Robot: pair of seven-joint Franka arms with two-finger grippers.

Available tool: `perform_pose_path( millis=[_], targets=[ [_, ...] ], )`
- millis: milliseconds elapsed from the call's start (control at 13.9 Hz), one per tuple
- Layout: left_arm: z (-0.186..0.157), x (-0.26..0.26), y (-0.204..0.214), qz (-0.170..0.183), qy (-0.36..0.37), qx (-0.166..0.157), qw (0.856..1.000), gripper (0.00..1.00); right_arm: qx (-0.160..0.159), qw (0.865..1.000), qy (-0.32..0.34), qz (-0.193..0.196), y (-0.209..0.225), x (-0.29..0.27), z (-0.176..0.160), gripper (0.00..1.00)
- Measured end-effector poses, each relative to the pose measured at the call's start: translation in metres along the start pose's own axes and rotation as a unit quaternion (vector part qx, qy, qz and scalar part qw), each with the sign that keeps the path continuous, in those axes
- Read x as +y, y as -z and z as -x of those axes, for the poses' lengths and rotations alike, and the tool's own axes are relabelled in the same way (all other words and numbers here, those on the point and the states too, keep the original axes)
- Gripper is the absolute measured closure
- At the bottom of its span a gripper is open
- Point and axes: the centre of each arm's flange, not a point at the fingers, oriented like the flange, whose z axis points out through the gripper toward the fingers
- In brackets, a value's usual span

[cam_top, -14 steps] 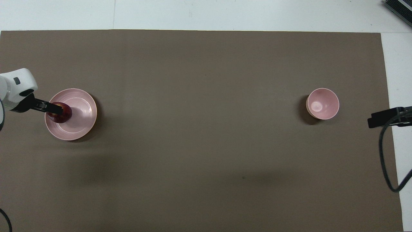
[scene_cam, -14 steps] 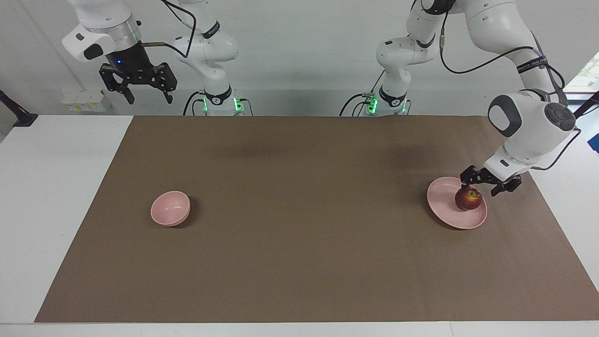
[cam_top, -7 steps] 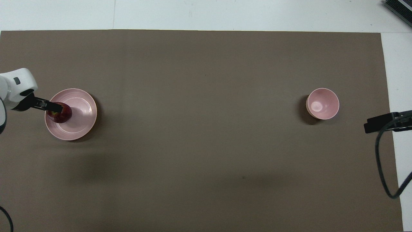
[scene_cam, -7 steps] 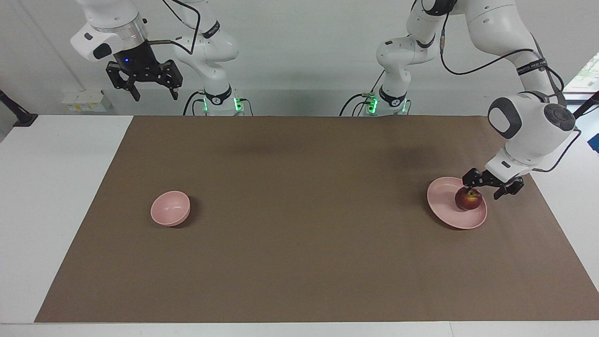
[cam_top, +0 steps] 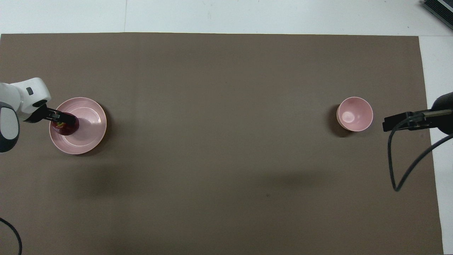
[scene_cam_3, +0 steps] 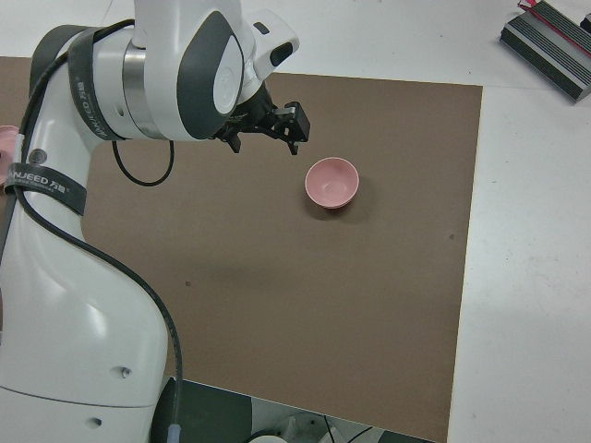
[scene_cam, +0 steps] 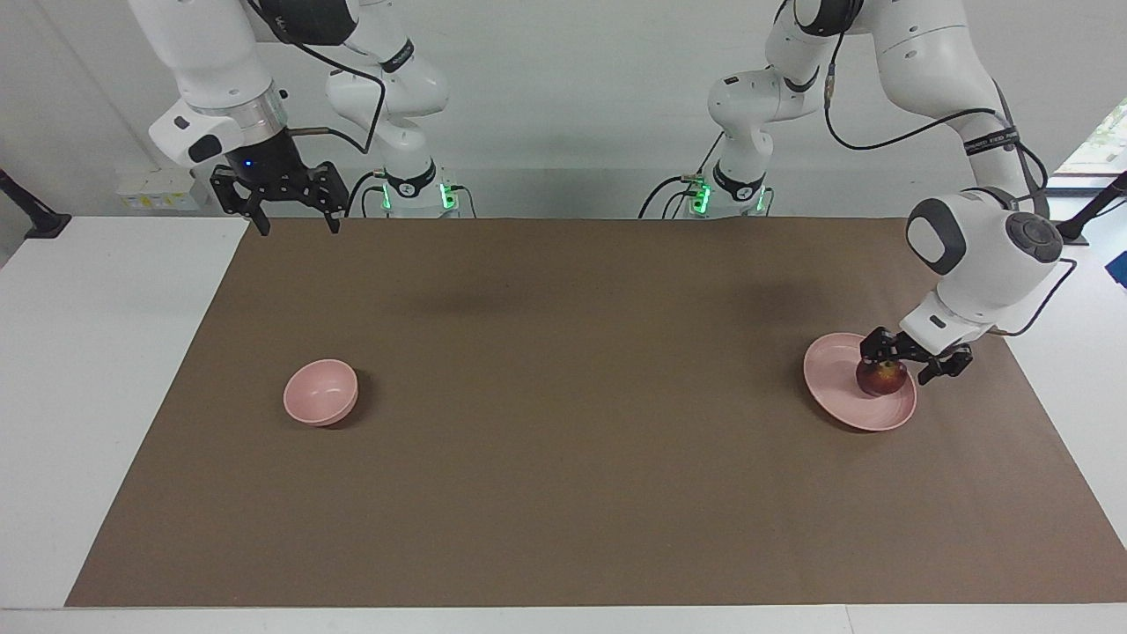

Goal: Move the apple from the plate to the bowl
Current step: 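Lift the apple with the left gripper while the right gripper moves inward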

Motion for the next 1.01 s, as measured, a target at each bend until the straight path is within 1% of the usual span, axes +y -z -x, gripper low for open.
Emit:
perform_pose_path(
  millis=[144, 288, 361, 433, 505, 577, 649, 721, 865, 937, 1009],
  targets=[
    [0.004, 0.004, -0.017, 0.0, -0.001, 0.0, 1.0, 0.0, -0.001, 1.0, 0.001, 0.0, -0.004, -0.001, -0.002, 0.0],
    [0.009, 0.013, -0.034, 0.003, 0.01, -0.006, 1.0, 0.0, 0.001, 1.0, 0.003, -0.003, -0.005, -0.005, -0.003, 0.0],
    [0.009, 0.017, -0.037, 0.004, 0.019, -0.008, 1.0, 0.09, -0.002, 1.0, 0.004, -0.012, -0.009, -0.007, -0.004, 0.0],
    [0.007, 0.019, -0.036, 0.004, 0.024, -0.008, 1.0, 0.19, -0.006, 1.0, 0.004, -0.024, -0.015, -0.011, -0.005, 0.0],
    [0.007, 0.02, -0.035, 0.004, 0.028, -0.007, 1.0, 0.22, -0.009, 0.999, 0.004, -0.031, -0.021, -0.013, -0.008, 0.0],
    [0.005, 0.02, -0.031, 0.003, 0.03, -0.006, 1.0, 0.22, -0.01, 0.999, 0.004, -0.034, -0.026, -0.014, -0.011, 0.0],
    [0.002, 0.019, -0.018, 0.004, 0.032, -0.006, 0.999, 0.22, -0.013, 0.999, 0.003, -0.038, -0.029, -0.015, -0.013, 0.0],
    [-0.003, 0.018, 0.008, 0.008, 0.035, -0.016, 0.999, 0.22, -0.014, 0.999, 0.004, -0.042, -0.031, -0.017, -0.013, 0.0],
    [-0.011, 0.024, 0.084, 0.018, 0.062, -0.039, 0.997, 0.22, -0.015, 0.999, 0.012, -0.045, -0.03, -0.027, -0.013, 0.0],
    [-0.015, 0.035, 0.125, 0.019, 0.085, -0.042, 0.995, 0.22, -0.015, 0.998, 0.017, -0.051, -0.031, -0.034, -0.013, 0.0],
    [-0.018, 0.051, 0.149, 0.018, 0.105, -0.044, 0.993, 0.22, -0.017, 0.998, 0.02, -0.064, -0.032, -0.041, -0.013, 0.0]
  ],
)
